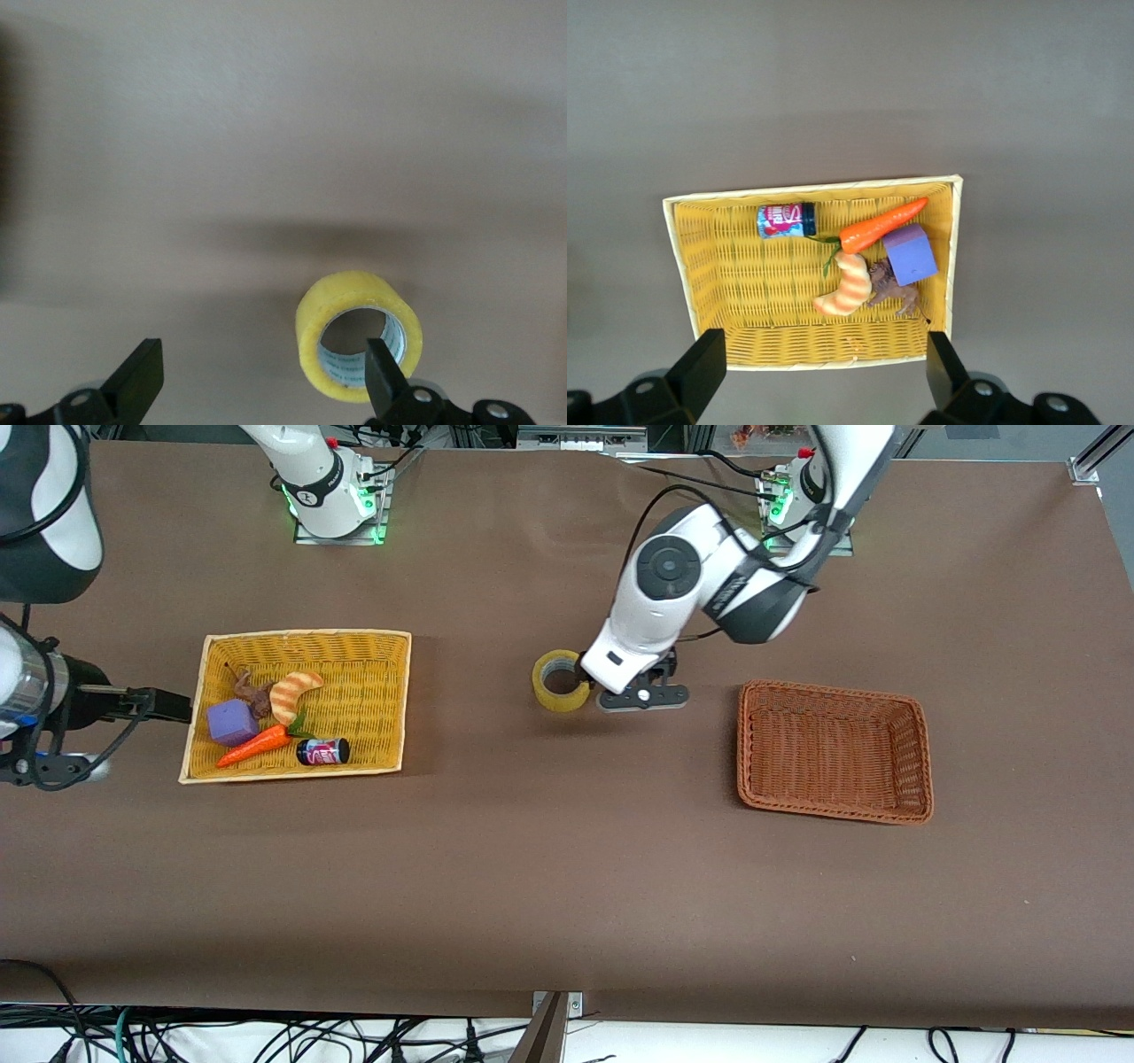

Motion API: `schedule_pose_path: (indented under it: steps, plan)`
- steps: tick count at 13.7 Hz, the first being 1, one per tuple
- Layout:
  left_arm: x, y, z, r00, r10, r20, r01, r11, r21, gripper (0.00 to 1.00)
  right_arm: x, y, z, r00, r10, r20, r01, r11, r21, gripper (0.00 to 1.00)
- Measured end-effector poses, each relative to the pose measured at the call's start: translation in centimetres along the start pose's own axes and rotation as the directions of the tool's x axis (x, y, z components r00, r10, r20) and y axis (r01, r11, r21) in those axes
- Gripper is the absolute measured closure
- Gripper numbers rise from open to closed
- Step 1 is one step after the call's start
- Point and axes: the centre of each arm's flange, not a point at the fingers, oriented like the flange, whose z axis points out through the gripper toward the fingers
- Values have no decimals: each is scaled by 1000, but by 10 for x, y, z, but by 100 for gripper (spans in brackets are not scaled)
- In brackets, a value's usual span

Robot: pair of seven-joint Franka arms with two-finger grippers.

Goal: Transfer tape with both arms
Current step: 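Grasp the tape with the left gripper while the right gripper withdraws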

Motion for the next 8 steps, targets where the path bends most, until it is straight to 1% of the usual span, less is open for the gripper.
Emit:
schedule_pose_path:
  steps: [2, 3, 4, 6, 8]
  plan:
    - [-1, 6, 29, 1000, 5, 20, -5, 1000, -4, 0, 1, 16, 1, 999, 32, -1, -32, 999, 0, 0]
    - [-4, 9, 44, 1000, 10, 29, -10, 1000, -8, 0, 1, 25, 0, 999, 49, -9, -49, 999, 13, 0]
    - [-6, 13, 57, 999, 16, 38, -15, 1000, -12, 0, 2, 30, -4, 998, 60, -35, -59, 998, 21, 0]
    - [-12, 17, 79, 998, 24, 58, -23, 1000, -9, 0, -10, 32, -16, 990, 84, -111, -83, 996, 14, 0]
    - [-22, 22, 98, 996, 39, 83, -40, 999, 4, 0, -47, 30, -34, 985, 100, -142, -101, 995, -3, 0]
